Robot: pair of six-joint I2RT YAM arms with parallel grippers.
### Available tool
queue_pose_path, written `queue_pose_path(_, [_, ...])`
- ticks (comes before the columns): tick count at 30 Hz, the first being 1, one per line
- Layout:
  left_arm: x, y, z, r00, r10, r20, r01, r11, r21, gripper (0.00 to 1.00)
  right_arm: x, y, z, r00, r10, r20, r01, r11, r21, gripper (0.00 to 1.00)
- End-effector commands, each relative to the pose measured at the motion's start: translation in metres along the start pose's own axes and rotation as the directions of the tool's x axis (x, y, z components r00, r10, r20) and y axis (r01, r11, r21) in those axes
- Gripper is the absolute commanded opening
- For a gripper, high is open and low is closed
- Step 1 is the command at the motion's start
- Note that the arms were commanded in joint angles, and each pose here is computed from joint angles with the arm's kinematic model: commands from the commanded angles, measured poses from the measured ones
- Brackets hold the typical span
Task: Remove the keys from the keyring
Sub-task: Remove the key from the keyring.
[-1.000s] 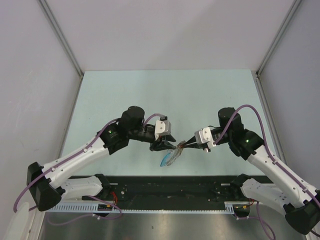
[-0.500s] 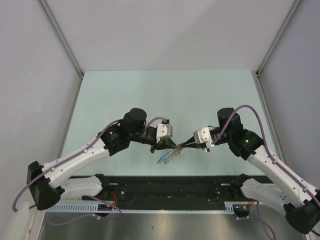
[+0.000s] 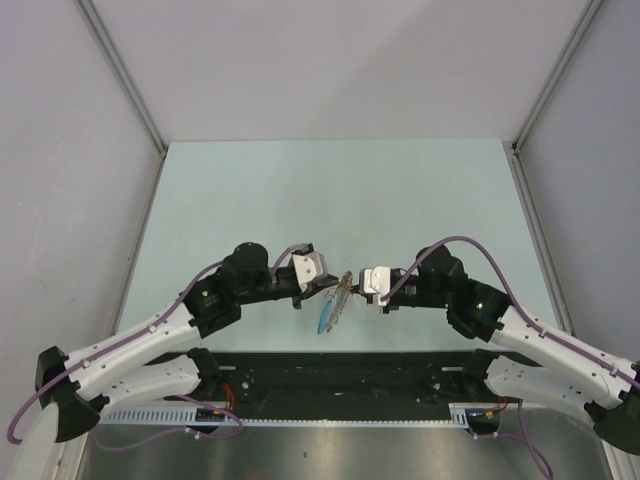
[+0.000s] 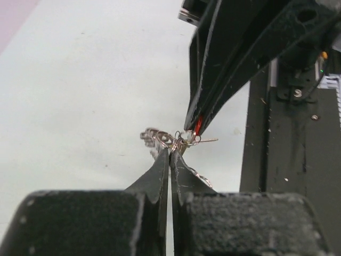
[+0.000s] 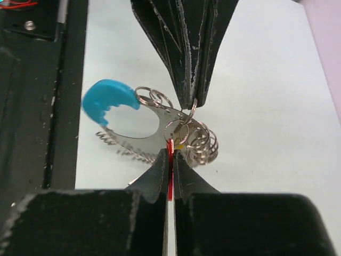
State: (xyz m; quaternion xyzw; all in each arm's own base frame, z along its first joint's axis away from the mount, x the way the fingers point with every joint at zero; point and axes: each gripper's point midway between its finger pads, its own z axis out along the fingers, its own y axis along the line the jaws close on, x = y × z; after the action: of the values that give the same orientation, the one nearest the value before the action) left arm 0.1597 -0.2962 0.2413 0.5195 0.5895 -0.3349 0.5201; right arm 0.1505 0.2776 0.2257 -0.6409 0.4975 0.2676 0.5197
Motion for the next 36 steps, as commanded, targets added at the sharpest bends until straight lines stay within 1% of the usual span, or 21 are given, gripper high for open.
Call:
queue_pose_path(1, [-0.036,0.039,-0.009,0.989,0.055,0.138,-0.025,0.978,-0.209,0.00,0.006,-0.012,0.003,0.995,0.102,-0.012,-0.099,0.983,0.151,0.00])
queue_pose_path(2, [-0.035,0.040,-0.009,0.989,0.049,0.138,-0.019,0.977,-0.213,0.00,0.001,-0.018,0.004,0.995,0.101,0.007,-0.101,0.978,0.181,0.00])
queue_pose_path(4, [-0.035,0.040,-0.009,0.987,0.048,0.150,-0.015,0.977,-0.215,0.00,0.000,-0.012,0.012,0.994,0.106,0.013,-0.107,0.980,0.170,0.00])
queue_pose_path(5, [-0.036,0.040,-0.009,0.986,0.042,0.158,-0.007,0.976,-0.218,0.00,-0.004,-0.015,0.014,0.995,0.096,0.026,-0.100,0.976,0.195,0.00])
queue_pose_path(10, [-0.035,0.048,-0.013,0.987,0.036,0.158,0.009,0.961,-0.275,0.00,-0.017,-0.008,0.026,0.996,0.073,0.060,-0.084,0.975,0.205,0.00])
queue_pose_path(20, [-0.033,0.055,-0.012,0.988,0.011,0.151,0.037,0.949,-0.312,0.00,-0.018,-0.008,0.034,0.995,0.087,0.050,-0.097,0.963,0.250,0.00])
queue_pose_path(25, [-0.033,0.055,-0.012,0.988,0.006,0.152,0.042,0.949,-0.311,0.00,-0.014,-0.007,0.039,0.992,0.121,0.045,-0.129,0.959,0.253,0.00])
queue_pose_path(26, [-0.032,0.055,-0.012,0.988,0.004,0.152,0.043,0.950,-0.309,0.00,-0.011,-0.010,0.040,0.991,0.130,0.036,-0.135,0.952,0.274,0.00])
queue_pose_path(36, [-0.027,0.061,-0.012,0.992,-0.006,0.126,0.050,0.938,-0.342,0.01,-0.025,-0.011,0.036,0.990,0.117,0.081,-0.136,0.948,0.287,0.00])
